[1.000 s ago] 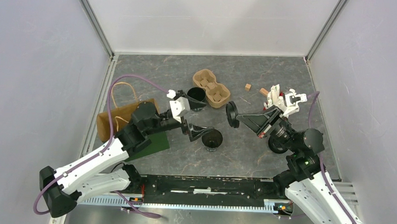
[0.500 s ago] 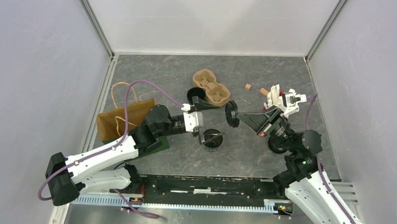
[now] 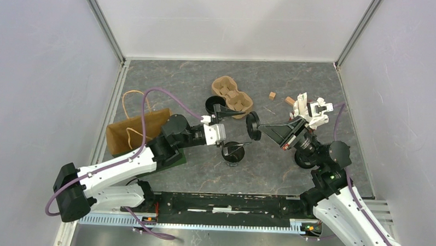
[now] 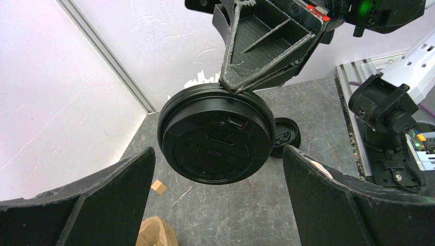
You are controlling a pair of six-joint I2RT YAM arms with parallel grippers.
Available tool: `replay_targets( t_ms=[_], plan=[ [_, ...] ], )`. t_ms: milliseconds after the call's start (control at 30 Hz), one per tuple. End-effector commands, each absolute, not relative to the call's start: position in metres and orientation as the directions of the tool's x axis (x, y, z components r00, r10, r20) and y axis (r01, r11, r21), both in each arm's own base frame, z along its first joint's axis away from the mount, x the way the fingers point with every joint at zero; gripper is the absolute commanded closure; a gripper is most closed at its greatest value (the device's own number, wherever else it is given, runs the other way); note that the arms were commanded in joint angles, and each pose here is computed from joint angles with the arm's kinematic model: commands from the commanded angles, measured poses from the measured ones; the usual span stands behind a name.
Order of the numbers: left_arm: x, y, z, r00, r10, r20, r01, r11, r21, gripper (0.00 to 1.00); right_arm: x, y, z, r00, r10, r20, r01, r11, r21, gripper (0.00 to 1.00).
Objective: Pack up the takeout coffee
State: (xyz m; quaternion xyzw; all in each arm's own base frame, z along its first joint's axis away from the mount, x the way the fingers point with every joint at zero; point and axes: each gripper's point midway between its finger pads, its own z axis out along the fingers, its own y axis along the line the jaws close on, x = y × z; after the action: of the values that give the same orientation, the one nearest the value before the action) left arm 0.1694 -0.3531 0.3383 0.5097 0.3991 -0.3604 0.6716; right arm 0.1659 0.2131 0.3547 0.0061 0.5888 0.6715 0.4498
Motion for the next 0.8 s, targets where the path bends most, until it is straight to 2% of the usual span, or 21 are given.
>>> replay_targets(
  t_ms=[0,533,767],
  plan=[
    [0.169,-0.358,0.366,0.511,-0.131,-0.850,0.849,0.235,0.474,0.00,0.162,0.214,0.360,-0.590,0.611,-0.528,-0.618,0.080,0.782,1.00],
    [0.178,-0.367,0.358,0.522,-0.110,-0.846,0.840,0.239,0.487,0.01,0.162,0.216,0.356,-0.603,0.595,-0.531,-0.614,0.078,0.785,1.00],
    [0.173,-0.366,0.349,0.522,-0.079,-0.849,0.843,0.201,0.499,0.11,0.164,0.217,0.349,-0.610,0.593,-0.526,-0.601,0.087,0.794,1.00]
  ],
)
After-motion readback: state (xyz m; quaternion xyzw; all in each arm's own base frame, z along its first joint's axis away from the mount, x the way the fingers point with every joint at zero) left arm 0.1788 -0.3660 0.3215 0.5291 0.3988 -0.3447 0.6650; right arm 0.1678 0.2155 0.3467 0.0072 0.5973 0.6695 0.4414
